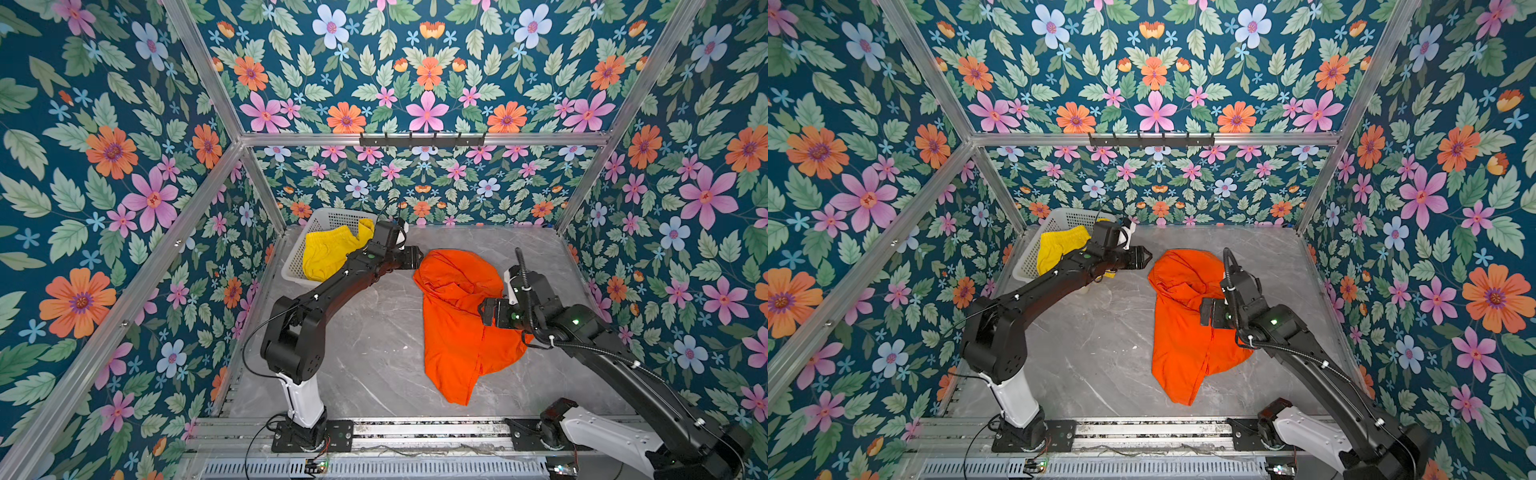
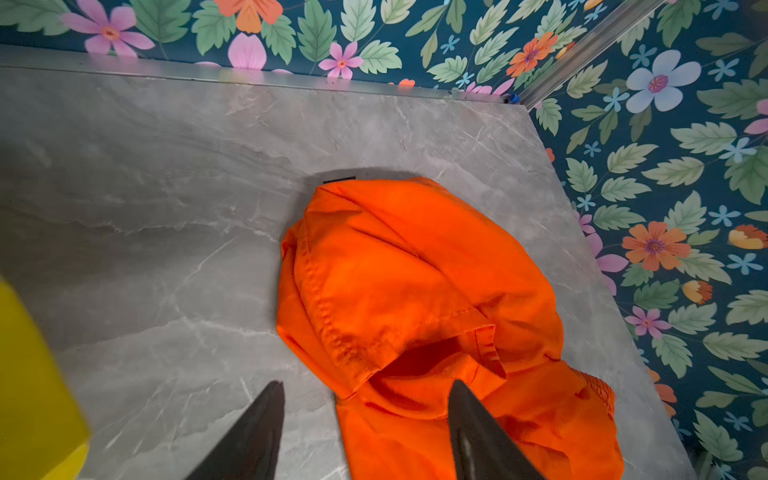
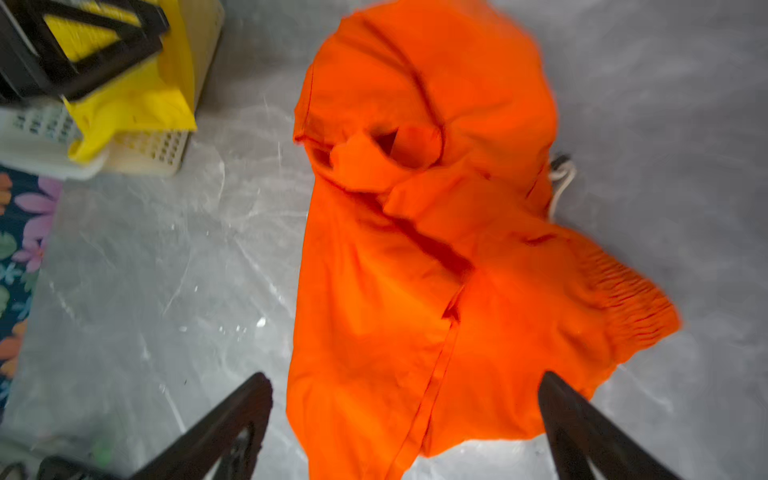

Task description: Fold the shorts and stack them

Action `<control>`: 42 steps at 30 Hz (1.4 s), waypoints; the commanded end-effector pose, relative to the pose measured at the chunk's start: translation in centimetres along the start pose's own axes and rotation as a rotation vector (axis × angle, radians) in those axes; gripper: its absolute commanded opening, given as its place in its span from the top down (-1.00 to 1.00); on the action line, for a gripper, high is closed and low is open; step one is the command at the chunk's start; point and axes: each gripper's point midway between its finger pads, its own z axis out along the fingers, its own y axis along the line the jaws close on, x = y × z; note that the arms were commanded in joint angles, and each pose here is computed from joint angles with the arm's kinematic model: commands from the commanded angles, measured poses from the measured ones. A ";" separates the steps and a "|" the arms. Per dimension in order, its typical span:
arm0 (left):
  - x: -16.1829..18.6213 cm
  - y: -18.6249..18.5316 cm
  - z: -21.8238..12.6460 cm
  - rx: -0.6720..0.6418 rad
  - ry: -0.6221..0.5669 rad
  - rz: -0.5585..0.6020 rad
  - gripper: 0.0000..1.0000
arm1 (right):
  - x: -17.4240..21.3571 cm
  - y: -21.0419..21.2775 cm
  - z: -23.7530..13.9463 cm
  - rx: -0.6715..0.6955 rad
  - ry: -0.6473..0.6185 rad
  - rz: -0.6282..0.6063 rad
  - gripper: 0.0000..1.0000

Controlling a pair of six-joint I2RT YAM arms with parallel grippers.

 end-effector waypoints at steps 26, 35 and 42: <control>7.4 1.6 -4.0 0.026 -0.008 -0.090 -0.25 | 1.7 -2.1 14.4 -0.079 0.215 0.063 -0.53; 7.1 1.0 -4.9 0.063 -0.046 -0.077 -0.25 | -0.6 -0.2 12.8 -0.151 0.151 0.039 0.74; 6.3 -2.2 -6.8 0.189 -0.102 0.025 -0.24 | -6.2 4.2 5.5 -0.279 -0.007 -0.015 1.00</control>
